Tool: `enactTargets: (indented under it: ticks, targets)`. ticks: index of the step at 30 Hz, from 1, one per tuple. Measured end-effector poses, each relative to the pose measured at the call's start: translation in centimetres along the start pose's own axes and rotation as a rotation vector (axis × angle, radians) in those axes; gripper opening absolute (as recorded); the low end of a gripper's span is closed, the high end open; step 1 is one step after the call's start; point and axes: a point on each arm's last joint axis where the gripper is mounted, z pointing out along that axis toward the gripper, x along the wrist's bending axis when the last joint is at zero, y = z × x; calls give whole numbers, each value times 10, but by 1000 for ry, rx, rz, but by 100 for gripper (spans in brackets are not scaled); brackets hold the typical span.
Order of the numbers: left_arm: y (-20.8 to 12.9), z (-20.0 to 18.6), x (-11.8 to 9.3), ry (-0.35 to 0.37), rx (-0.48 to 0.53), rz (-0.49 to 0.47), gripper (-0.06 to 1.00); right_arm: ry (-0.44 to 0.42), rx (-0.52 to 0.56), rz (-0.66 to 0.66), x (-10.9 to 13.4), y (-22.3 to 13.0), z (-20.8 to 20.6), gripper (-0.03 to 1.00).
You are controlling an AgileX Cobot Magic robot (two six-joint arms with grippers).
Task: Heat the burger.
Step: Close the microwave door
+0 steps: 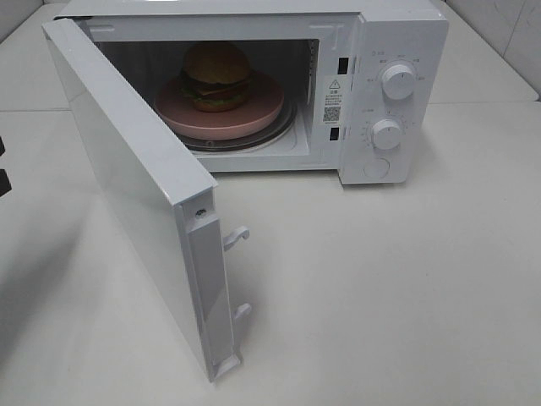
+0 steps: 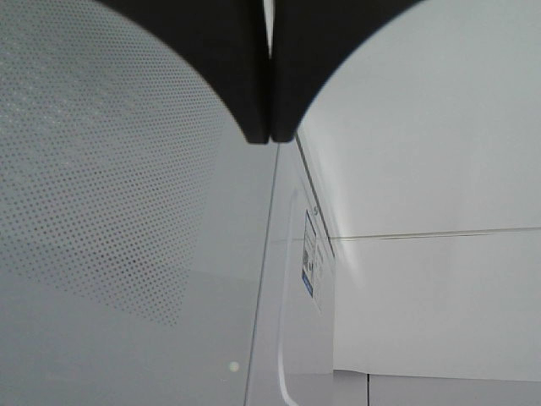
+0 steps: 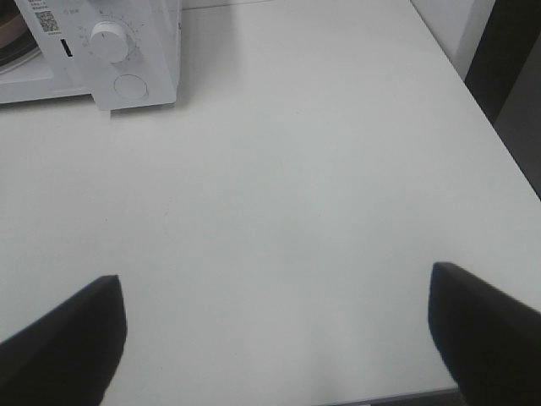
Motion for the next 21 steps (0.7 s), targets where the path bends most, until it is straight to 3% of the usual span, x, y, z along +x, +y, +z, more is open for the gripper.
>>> enactTargets:
  ticks: [11, 21]
  targets:
    - [3, 8, -7, -73, -1, 15, 0, 0, 0, 0, 0, 0, 0, 93]
    - [-9, 35, -32, -127, 33, 45, 0, 0, 0, 0, 0, 0, 0, 93]
